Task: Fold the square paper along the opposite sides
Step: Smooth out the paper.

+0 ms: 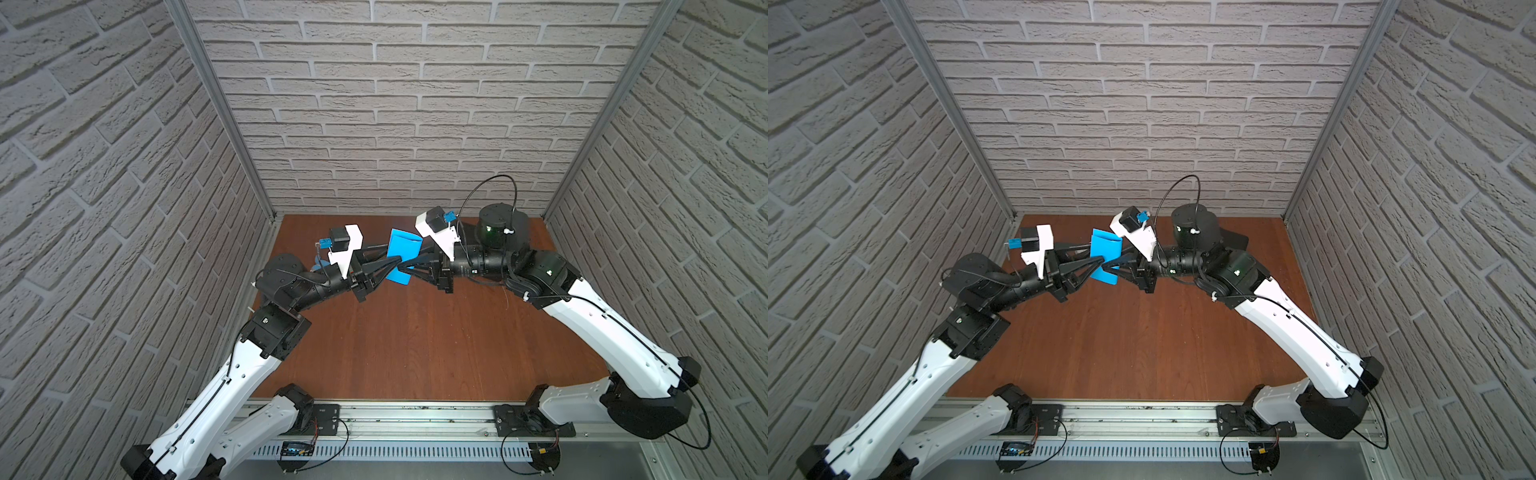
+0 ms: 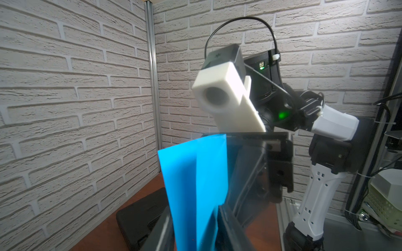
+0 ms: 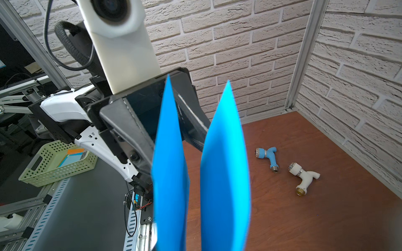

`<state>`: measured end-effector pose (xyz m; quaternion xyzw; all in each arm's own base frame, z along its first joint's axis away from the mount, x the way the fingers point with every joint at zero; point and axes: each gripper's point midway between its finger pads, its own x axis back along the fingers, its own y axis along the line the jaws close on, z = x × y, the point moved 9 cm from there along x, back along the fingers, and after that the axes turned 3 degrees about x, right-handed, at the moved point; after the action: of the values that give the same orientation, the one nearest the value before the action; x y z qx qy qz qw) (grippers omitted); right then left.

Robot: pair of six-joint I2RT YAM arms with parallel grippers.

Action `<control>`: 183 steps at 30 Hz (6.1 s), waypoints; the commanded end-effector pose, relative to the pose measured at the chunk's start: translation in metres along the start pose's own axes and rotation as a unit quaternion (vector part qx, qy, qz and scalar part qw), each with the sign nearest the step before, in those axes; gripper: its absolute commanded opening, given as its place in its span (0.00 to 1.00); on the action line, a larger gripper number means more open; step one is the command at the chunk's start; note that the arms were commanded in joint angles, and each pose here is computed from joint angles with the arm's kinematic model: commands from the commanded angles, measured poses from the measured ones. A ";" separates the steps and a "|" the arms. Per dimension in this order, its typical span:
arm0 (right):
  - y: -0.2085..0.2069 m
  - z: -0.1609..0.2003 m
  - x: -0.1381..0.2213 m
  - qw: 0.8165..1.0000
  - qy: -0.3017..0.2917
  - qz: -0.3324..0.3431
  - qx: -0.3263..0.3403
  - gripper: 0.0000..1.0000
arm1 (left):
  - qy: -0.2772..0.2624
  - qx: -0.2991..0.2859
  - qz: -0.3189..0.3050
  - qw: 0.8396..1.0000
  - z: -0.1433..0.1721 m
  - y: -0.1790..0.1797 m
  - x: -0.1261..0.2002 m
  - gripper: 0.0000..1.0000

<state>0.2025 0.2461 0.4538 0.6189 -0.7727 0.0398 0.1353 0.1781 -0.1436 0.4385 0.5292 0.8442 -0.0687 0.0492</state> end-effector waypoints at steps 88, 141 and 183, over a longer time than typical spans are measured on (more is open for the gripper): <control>0.005 0.004 -0.023 0.999 0.034 -0.026 0.015 0.16 | -0.009 -0.006 0.042 0.999 -0.016 -0.008 0.008 0.40; 0.008 0.002 -0.020 0.999 0.032 -0.024 0.021 0.11 | -0.003 -0.001 0.028 1.000 -0.005 -0.009 0.014 0.41; 0.029 0.001 0.003 0.996 0.028 -0.063 0.055 0.03 | 0.025 -0.015 0.104 0.994 0.000 -0.019 0.013 0.14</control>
<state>0.1836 0.2519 0.4459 0.6562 -0.7339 0.0880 0.1518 0.1602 -0.1408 0.4282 0.6009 0.7979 -0.0435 0.0200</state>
